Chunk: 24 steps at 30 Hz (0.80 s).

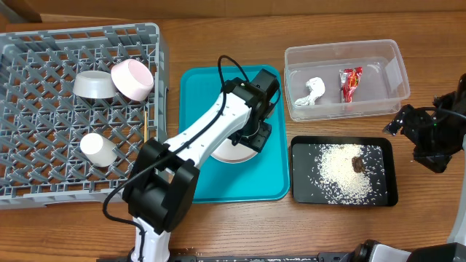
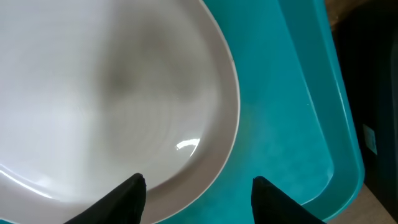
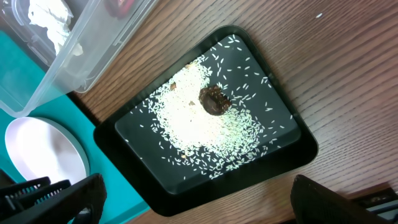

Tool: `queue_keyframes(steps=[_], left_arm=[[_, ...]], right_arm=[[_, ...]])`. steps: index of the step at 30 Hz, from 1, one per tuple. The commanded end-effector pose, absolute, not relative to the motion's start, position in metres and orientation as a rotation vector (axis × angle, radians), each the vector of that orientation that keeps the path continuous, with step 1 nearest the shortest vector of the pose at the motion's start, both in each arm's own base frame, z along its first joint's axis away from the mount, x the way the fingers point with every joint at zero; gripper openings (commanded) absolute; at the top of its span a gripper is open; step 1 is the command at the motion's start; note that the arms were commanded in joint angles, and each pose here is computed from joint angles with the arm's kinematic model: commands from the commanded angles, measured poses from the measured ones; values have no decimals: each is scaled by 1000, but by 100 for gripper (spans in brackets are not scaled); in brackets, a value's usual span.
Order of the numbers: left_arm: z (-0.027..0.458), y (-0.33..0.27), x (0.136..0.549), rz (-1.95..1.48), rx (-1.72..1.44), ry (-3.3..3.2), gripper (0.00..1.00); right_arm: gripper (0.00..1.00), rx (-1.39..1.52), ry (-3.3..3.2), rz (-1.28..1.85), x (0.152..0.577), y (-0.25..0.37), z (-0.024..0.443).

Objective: Sort waste into correct bins and load items into the dishwasher
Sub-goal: 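Lift and tilt the white plate with the left gripper, then carry the white plate to the rack and stand it upright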

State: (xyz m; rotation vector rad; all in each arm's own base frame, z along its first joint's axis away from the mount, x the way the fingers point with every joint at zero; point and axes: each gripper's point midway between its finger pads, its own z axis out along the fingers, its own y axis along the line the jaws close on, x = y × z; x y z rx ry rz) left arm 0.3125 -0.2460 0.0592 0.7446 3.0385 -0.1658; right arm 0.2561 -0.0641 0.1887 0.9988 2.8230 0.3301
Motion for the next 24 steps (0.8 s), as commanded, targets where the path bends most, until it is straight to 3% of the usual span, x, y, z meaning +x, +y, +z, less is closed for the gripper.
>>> queue_keyframes(steps=[1,7,10,12,14,19,24], left_arm=[[53,-251,303,-191,834,3022,57],[20,-242,286,-171,850,3063,55],[10,-232,282,-108,851,3076,48],[7,-224,284,-43,846,3073,34],[9,-220,288,3,841,3061,4],[27,-228,298,-17,744,3053,4],[90,-240,328,-55,604,2933,4]], right_arm=[[96,976,2777,323,258,-65,201],[96,976,2777,323,258,-65,201],[96,977,2778,323,258,-65,201],[96,977,2778,323,258,-65,201],[96,977,2778,323,258,-65,201],[96,978,2781,324,257,-65,201],[96,979,2781,324,257,-65,201]])
